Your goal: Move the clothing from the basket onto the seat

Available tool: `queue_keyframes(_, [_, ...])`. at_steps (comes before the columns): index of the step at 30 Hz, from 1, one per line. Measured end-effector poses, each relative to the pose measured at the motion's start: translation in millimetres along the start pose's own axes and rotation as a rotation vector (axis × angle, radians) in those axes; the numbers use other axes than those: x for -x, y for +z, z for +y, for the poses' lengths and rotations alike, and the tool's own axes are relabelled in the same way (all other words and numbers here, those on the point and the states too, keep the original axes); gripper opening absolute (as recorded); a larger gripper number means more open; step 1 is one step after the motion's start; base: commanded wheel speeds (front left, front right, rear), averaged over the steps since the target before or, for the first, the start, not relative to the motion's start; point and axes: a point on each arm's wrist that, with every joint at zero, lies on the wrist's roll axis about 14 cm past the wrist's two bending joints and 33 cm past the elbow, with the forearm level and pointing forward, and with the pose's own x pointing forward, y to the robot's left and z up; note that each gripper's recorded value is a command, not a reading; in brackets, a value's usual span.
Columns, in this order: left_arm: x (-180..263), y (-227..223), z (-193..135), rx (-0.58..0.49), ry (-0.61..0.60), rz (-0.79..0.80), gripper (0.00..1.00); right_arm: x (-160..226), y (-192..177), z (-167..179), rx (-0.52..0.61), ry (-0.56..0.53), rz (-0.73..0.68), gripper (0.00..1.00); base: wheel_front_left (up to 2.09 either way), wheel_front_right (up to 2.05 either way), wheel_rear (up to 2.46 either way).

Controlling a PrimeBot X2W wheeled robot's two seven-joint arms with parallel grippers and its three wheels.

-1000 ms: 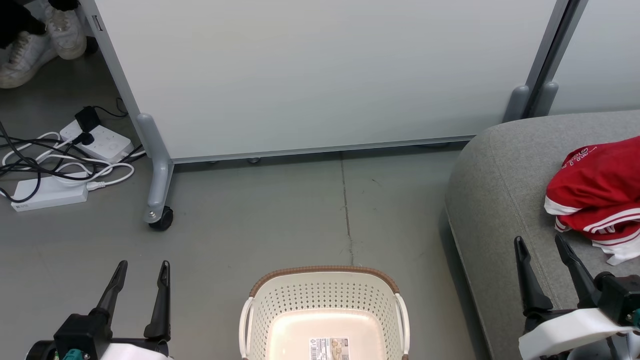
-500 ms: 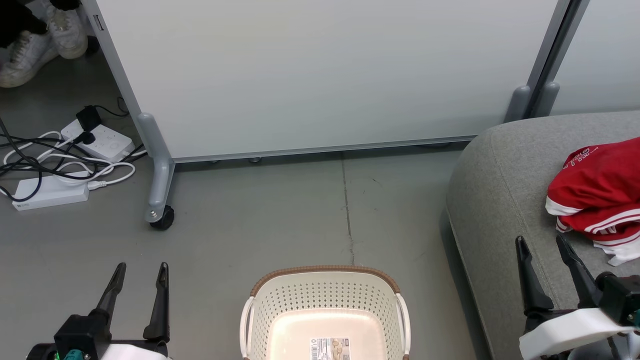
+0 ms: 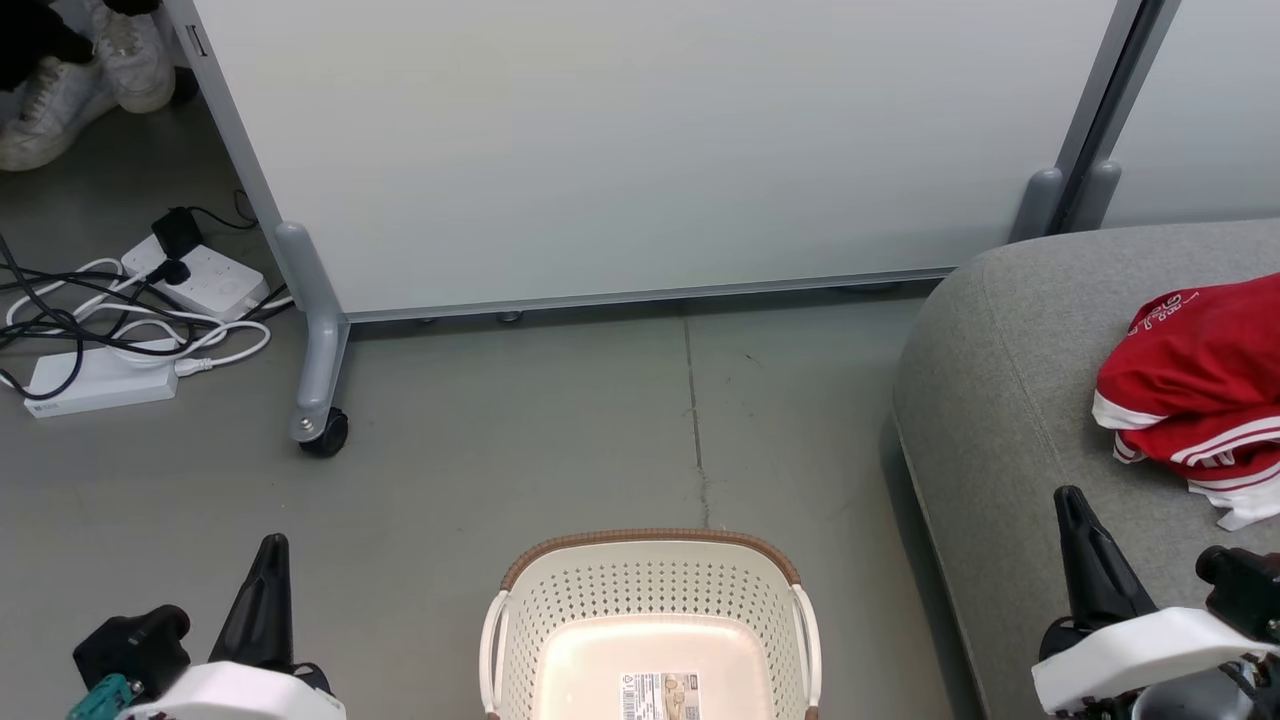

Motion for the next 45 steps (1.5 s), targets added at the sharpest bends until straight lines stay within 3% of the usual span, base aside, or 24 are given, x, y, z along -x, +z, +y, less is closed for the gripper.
queue_keyframes(30, [-31.7, 7.0, 11.9, 0.482, 0.054, 0.047, 0.00, -28.6, 1.2, -2.5, -0.468, -0.012, -0.013, 0.00, 0.00, 0.00, 0.00])
queue_keyframes(45, [-42.2, 10.7, 12.1, 0.678, 0.051, 0.050, 0.00, -39.4, 1.4, -3.7, -0.644, -0.019, -0.016, 0.00, 0.00, 0.00, 0.00])
